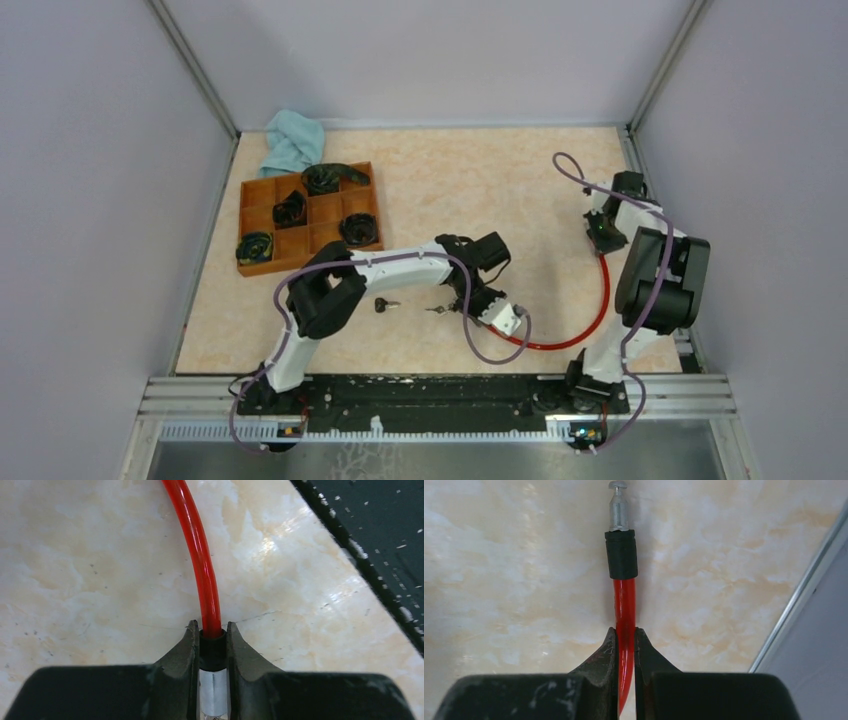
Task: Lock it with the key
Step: Lock the lock.
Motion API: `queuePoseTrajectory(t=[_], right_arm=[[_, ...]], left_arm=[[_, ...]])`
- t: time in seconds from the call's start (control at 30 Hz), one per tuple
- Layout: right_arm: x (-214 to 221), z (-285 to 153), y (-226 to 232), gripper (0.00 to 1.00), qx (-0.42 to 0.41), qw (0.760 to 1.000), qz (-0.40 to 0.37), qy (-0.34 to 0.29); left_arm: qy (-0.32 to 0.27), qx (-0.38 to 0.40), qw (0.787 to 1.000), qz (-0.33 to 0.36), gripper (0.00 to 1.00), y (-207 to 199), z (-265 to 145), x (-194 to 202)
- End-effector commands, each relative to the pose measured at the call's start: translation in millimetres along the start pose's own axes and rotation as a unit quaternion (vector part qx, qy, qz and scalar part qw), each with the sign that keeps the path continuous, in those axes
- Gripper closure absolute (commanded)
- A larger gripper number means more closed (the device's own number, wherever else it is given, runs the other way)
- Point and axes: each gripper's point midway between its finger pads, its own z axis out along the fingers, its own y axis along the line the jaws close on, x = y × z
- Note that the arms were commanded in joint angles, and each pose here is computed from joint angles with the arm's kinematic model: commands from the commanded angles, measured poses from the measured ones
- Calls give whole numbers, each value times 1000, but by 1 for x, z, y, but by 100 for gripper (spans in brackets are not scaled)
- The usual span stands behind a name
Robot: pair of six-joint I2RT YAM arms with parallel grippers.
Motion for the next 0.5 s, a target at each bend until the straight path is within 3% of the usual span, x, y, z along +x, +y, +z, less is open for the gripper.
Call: queuePoseTrajectory(t=[0.0, 0.23, 0.47], right_arm=[[-12, -26, -37, 100, 43, 998, 35, -30], [-6, -28, -46, 100, 42, 997, 56, -29], [-6, -20, -9, 100, -41, 993, 101, -44]], left_arm=[[2, -8, 999, 45, 97, 26, -3, 21], [-7, -53, 998, 44, 87, 67, -14, 46], [3, -100, 994, 39, 62, 102, -28, 74]])
